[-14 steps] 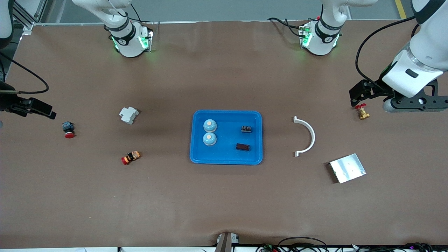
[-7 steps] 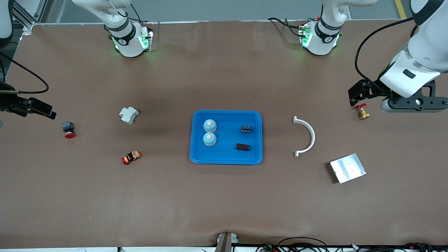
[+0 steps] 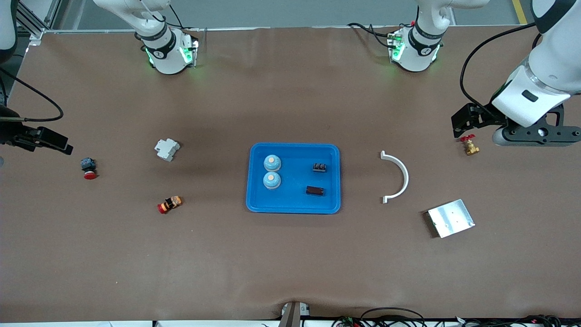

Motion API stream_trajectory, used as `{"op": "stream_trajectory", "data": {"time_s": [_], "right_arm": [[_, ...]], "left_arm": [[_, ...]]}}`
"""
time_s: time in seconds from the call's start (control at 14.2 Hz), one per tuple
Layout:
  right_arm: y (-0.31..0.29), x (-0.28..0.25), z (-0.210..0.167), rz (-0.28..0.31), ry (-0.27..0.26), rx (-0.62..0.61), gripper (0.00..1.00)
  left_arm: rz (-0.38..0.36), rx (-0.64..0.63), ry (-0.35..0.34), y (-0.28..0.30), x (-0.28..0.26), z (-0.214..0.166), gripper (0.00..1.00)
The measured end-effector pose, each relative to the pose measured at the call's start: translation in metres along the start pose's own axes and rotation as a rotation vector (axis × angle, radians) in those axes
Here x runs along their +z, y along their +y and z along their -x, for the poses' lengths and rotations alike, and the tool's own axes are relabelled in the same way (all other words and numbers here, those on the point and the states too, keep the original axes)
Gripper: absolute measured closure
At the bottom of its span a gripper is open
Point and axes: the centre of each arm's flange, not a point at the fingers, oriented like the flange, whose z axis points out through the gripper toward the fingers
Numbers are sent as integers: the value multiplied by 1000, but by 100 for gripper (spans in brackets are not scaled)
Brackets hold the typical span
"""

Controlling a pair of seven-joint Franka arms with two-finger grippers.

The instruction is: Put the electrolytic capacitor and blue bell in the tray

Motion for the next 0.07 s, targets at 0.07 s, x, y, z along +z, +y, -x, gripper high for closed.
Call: {"op": "stream_trajectory", "data": {"time_s": [0.07], "right_arm": [[0, 0, 0, 0, 0, 0, 0]], "left_arm": [[0, 0, 0, 0, 0, 0, 0]]}}
